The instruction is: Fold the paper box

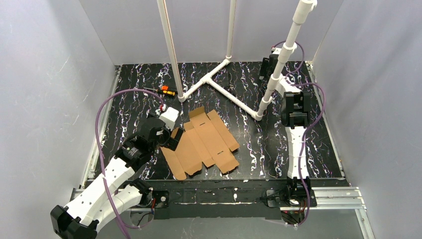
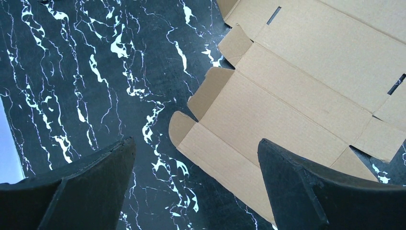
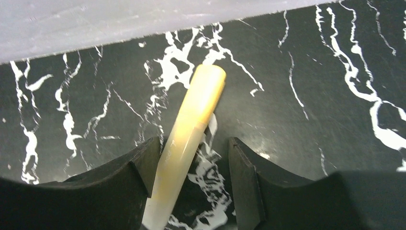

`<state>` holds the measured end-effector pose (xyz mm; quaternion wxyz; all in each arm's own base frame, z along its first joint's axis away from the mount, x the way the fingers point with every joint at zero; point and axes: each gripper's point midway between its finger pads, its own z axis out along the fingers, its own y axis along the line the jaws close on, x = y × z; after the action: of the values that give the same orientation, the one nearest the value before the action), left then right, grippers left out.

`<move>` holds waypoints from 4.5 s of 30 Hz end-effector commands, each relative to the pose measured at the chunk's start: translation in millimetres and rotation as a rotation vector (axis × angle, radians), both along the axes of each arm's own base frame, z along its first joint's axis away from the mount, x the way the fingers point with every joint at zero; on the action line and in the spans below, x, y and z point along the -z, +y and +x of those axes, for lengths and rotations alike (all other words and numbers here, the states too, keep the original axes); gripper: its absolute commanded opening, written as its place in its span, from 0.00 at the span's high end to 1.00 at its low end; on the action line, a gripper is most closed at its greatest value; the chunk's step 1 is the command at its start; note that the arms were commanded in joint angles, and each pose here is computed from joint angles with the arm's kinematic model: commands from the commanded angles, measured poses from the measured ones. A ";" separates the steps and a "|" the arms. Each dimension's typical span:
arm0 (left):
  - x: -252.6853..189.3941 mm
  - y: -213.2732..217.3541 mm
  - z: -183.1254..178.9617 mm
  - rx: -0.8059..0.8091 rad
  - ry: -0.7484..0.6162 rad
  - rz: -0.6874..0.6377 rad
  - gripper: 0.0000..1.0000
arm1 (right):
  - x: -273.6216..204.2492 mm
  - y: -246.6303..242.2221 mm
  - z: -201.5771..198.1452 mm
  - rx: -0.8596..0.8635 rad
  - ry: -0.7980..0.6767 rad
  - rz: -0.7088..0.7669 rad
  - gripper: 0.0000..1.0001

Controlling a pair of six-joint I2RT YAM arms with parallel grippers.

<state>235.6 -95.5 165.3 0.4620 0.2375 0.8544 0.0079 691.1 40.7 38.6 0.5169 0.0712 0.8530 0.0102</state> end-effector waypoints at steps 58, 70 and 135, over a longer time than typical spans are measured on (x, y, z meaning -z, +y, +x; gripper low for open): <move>-38.3 1.3 -12.6 -0.017 -0.129 -0.170 0.02 | -35.9 -51.3 -150.8 -0.564 0.150 -0.110 0.96; -57.0 -4.9 -26.7 -0.008 -0.174 -0.327 0.02 | -28.8 -81.4 -351.4 -0.643 0.357 -0.142 0.99; -35.2 -31.3 -26.1 -0.051 0.005 -0.502 0.05 | -105.1 57.9 -474.6 -1.431 -0.060 -0.027 0.36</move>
<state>210.5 -113.4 206.2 0.5201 0.1215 0.8321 -0.1496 235.4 67.9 125.7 0.3695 -0.4837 0.7396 0.2872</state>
